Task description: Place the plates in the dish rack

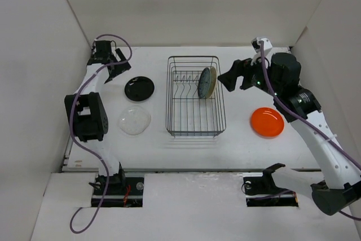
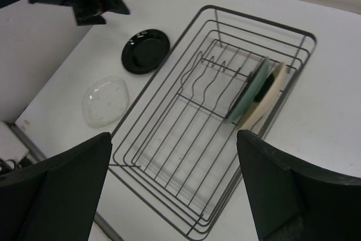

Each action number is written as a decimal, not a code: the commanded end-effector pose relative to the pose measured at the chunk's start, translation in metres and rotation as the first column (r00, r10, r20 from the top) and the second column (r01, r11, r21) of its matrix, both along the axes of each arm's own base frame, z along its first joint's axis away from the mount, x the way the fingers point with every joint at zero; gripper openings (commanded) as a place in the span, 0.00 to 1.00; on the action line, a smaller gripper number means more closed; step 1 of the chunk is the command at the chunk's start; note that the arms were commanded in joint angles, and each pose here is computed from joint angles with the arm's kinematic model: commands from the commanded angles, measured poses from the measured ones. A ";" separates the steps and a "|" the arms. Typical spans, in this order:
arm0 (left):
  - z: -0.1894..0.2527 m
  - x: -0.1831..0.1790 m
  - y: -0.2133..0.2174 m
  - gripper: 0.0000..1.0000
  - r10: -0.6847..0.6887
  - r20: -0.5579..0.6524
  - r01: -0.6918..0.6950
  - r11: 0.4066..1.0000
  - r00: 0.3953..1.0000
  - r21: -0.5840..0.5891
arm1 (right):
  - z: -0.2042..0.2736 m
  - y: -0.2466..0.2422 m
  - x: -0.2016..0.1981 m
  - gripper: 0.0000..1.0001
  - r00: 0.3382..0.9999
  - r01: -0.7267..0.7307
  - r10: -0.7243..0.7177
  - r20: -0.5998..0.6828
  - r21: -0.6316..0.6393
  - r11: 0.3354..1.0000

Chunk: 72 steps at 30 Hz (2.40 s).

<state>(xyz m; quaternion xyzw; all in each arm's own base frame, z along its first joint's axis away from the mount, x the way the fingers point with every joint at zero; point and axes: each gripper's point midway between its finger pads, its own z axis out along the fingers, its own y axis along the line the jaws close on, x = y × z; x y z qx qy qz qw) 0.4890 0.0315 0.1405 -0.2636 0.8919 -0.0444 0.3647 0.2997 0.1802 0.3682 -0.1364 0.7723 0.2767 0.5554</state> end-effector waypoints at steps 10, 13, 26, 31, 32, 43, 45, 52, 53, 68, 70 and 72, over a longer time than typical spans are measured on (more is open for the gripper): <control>-0.031 0.015 -0.022 0.90 -0.145 0.012 0.145 0.985 0.989 -0.094 | 0.034 0.033 -0.030 0.97 0.955 -0.242 0.240 0.172 -0.009 0.970; -0.049 0.009 -0.023 0.90 -0.146 -0.021 0.143 0.981 0.989 -0.128 | 0.030 0.036 -0.034 0.98 0.950 -0.267 0.265 0.163 -0.008 0.964; -0.098 -0.026 -0.024 0.68 -0.195 -0.109 0.158 0.947 0.975 -0.280 | 0.040 0.044 -0.044 0.98 0.924 -0.328 0.321 0.205 -0.005 0.945; -0.106 -0.028 -0.022 0.55 -0.192 -0.119 0.150 0.945 0.974 -0.291 | 0.037 0.045 -0.041 0.98 0.924 -0.328 0.324 0.201 -0.013 0.945; -0.113 -0.032 -0.022 0.53 -0.192 -0.137 0.145 0.944 0.972 -0.298 | 0.037 0.045 -0.041 0.98 0.924 -0.328 0.324 0.201 -0.013 0.945; -0.120 -0.031 -0.024 0.29 -0.184 -0.128 0.137 0.940 0.974 -0.312 | 0.033 0.044 -0.039 0.98 0.929 -0.320 0.316 0.192 -0.015 0.947; -0.124 -0.032 -0.025 0.25 -0.178 -0.138 0.126 0.939 0.974 -0.319 | 0.033 0.044 -0.039 0.98 0.927 -0.320 0.318 0.198 -0.023 0.947; -0.128 -0.027 -0.019 0.00 -0.151 -0.149 0.101 0.949 0.977 -0.300 | 0.030 0.043 -0.038 0.98 0.932 -0.312 0.311 0.189 -0.025 0.950; -0.128 -0.027 -0.019 0.00 -0.144 -0.151 0.092 0.948 0.978 -0.305 | 0.030 0.043 -0.038 0.98 0.932 -0.312 0.311 0.189 -0.025 0.950; -0.024 -0.010 -0.017 0.00 -0.119 0.127 0.146 0.960 0.985 -0.238 | 0.005 0.052 -0.011 0.98 0.947 -0.298 0.296 0.123 -0.007 0.955; 0.001 -0.009 -0.013 0.00 -0.108 0.192 0.147 0.968 0.976 -0.204 | 0.003 0.053 -0.006 0.98 0.948 -0.298 0.295 0.121 0.004 0.955; 0.015 -0.010 -0.016 0.00 -0.110 0.219 0.152 0.970 0.970 -0.188 | -0.004 0.054 0.000 0.98 0.949 -0.299 0.296 0.107 0.012 0.954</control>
